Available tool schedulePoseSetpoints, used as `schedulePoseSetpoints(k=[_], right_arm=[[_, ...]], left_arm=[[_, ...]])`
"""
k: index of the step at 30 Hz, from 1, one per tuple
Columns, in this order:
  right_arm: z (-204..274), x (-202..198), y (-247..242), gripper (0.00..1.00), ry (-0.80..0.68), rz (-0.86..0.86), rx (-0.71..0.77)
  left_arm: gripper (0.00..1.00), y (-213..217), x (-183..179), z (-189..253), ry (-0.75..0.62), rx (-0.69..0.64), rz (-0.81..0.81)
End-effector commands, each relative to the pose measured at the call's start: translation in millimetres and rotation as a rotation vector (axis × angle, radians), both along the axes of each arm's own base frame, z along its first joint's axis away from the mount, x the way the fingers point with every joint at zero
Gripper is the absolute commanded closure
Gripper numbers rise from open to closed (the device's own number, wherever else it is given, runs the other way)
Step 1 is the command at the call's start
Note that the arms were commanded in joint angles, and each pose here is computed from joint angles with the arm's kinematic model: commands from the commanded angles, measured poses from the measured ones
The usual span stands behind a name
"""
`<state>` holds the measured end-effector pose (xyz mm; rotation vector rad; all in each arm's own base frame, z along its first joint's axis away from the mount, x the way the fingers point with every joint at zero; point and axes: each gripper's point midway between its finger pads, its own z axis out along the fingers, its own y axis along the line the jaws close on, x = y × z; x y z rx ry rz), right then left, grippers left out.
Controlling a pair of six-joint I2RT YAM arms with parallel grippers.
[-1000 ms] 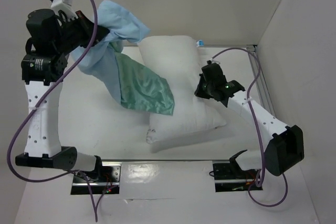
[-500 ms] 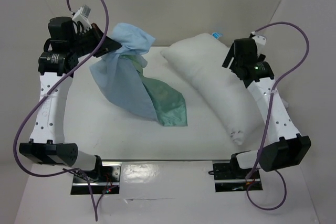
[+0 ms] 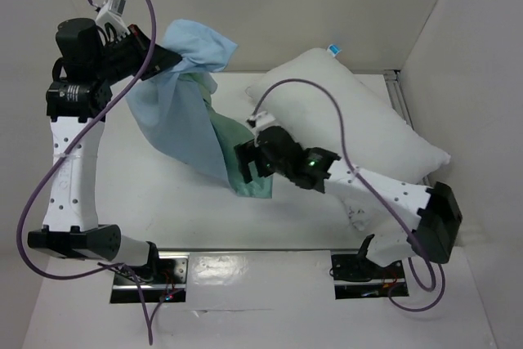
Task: Put the pillow into the pillowcase
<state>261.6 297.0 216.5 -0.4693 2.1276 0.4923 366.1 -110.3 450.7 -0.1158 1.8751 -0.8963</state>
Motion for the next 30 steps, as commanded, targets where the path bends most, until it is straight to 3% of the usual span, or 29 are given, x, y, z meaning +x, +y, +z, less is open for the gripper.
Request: schedulePoseSetpoints(k=[1,5,10,12,13,16,17,21,26,30], right_arm=[[-21.9,-9.9,50.8,0.0,-0.066,0.088,-0.019],[-51.6,-8.9,90.1,0.0,-0.053,0.182,0.015],[-69.6,14.4,125.1,0.0,-0.088,0.176,0.038],[-83.9,23.2,141.3,0.06,-0.082,0.169,0.05],[-85.3,28.1,146.8,0.14,-0.076,0.169,0.071],[-93.6,32.9,158.0,0.87,-0.046,0.17,0.104],[-93.3,33.9,156.5,1.0,-0.033,0.148,0.103],[-38.1,21.1,107.0,1.0,-0.096,0.054,0.112],[41.4,-21.2,43.9,1.0,-0.166,0.127,0.09],[84.9,-64.0,3.6,1.0,-0.106,0.234,0.047]], left_arm=[[1.0,-2.8,-20.5,58.3,-0.171,-0.034,-0.017],[1.0,-3.9,-24.4,64.0,-0.178,-0.053,-0.017],[1.0,-2.5,-27.5,67.4,-0.189,-0.052,-0.007],[1.0,-0.9,-30.2,68.3,-0.189,-0.05,0.005],[1.0,0.4,-27.9,64.9,-0.181,-0.049,0.015],[1.0,1.6,-30.9,65.8,-0.181,-0.048,0.024],[1.0,3.2,-32.9,69.8,-0.193,-0.038,0.031],[1.0,23.5,-35.7,85.0,-0.232,0.017,0.127],[1.0,77.2,-34.4,110.9,-0.287,0.067,0.391],[1.0,108.6,-57.0,124.4,-0.302,0.062,0.57]])
